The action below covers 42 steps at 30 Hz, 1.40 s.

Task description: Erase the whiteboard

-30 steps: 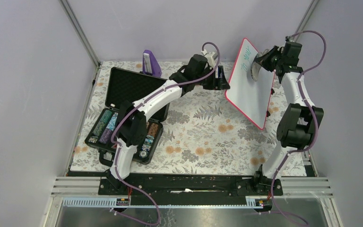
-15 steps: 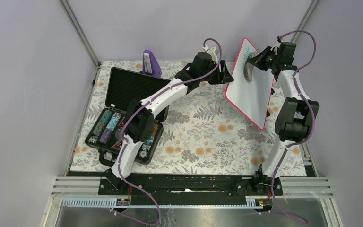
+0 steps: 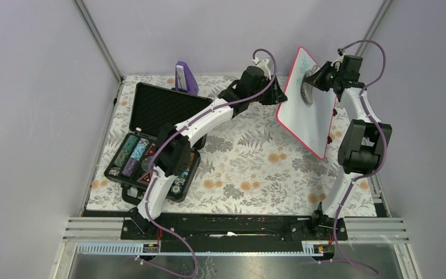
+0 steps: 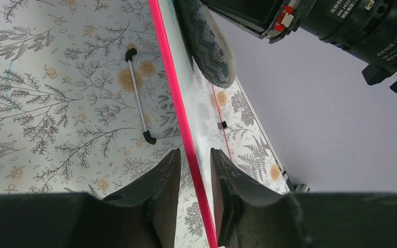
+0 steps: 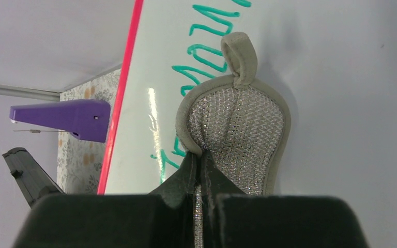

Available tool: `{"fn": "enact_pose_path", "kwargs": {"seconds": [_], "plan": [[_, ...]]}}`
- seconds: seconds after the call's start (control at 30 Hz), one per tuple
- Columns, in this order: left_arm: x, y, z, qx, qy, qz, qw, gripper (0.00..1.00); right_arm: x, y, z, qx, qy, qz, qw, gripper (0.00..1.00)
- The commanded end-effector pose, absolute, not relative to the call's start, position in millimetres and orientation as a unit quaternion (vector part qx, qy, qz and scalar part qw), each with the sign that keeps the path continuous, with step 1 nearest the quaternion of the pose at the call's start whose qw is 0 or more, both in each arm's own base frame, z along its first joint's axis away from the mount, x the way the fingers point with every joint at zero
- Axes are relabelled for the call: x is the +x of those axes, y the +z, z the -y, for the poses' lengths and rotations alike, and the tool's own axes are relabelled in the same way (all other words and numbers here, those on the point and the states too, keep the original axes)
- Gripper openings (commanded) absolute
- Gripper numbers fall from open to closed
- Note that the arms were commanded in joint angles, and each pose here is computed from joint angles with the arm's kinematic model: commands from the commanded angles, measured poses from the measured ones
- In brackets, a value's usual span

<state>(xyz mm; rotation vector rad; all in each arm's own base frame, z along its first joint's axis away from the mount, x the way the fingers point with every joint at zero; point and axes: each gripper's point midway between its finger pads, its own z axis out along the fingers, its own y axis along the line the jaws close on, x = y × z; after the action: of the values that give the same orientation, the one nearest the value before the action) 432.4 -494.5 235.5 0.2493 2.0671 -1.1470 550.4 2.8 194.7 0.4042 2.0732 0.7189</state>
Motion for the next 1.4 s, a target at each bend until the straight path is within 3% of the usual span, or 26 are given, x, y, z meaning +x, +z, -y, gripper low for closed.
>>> {"fn": "enact_pose_path", "kwargs": {"seconds": [0.0,0.4,0.6,0.87,1.0,1.37], "plan": [[438,234,501,0.106,-0.444,-0.796,0.398,0.28,549,190,18,0.167,0.268,-0.84,0.442,0.0],[440,215,501,0.115,-0.427,-0.807,0.391,0.1,546,158,19,0.164,0.27,-0.858,0.406,0.0],[441,206,505,0.125,-0.423,-0.811,0.384,0.01,550,186,-35,0.114,0.299,-0.851,0.416,0.0],[440,205,505,0.136,-0.42,-0.811,0.385,0.0,537,244,-107,0.039,0.359,-0.817,0.449,0.0],[439,207,504,0.138,-0.418,-0.81,0.387,0.0,546,218,-92,0.06,0.324,-0.837,0.436,0.0],[439,207,506,0.133,-0.424,-0.809,0.385,0.0,540,130,25,0.2,0.27,-0.862,0.379,0.0]]}}
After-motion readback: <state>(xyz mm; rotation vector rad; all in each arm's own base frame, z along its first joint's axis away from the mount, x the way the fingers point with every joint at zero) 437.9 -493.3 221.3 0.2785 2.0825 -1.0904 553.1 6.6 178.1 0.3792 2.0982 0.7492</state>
